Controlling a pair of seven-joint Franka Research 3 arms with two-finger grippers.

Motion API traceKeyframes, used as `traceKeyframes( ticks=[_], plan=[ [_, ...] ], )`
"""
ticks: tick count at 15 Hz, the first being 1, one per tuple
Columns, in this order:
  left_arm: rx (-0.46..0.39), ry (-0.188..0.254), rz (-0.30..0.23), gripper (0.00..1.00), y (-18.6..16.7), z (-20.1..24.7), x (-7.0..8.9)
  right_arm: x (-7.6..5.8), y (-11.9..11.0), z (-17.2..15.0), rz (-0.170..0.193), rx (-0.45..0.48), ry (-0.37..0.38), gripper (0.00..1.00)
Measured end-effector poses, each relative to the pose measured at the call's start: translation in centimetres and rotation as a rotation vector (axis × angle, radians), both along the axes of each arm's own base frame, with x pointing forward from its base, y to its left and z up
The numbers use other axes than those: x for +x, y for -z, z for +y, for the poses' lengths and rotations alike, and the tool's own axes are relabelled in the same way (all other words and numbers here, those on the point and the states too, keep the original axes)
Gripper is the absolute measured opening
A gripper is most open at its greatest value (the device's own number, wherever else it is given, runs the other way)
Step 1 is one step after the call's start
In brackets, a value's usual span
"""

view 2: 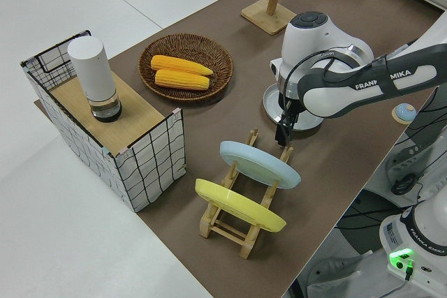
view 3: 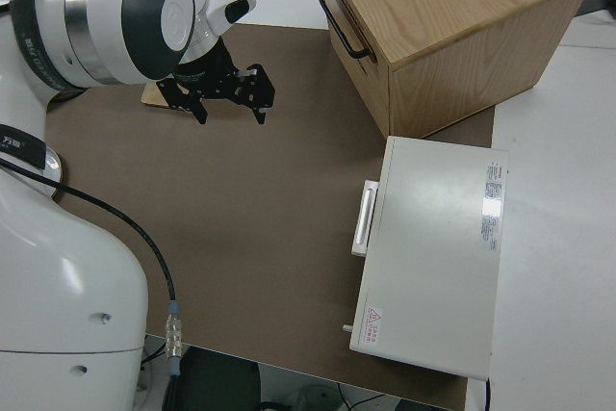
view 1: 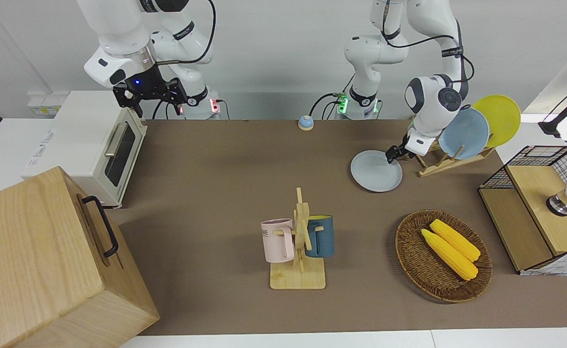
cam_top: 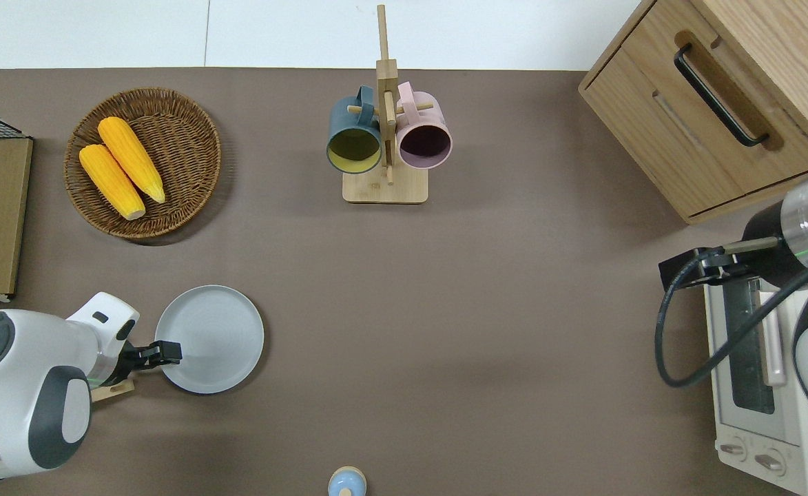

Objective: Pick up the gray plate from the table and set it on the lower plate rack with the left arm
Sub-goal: 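Move the left gripper to the gray plate's near rim and grip it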

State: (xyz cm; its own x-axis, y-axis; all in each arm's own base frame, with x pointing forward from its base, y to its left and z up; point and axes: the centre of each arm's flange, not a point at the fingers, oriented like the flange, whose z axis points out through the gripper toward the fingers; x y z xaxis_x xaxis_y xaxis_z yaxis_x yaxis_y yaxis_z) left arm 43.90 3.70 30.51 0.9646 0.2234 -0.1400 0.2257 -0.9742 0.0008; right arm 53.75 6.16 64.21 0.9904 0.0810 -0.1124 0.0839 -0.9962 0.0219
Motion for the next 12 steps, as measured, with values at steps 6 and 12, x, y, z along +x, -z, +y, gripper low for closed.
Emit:
traceKeyframes(
  ticks=[6, 12],
  plan=[
    [-0.029, -0.017, -0.020, 0.43, 0.37, -1.10, 0.40, 0.00, 0.00, 0.00, 0.000, 0.000, 0.000, 0.99],
    [-0.036, -0.023, -0.034, 0.08, -0.04, -1.18, 0.55, 0.00, 0.00, 0.00, 0.000, 0.000, 0.000, 0.99]
  ],
)
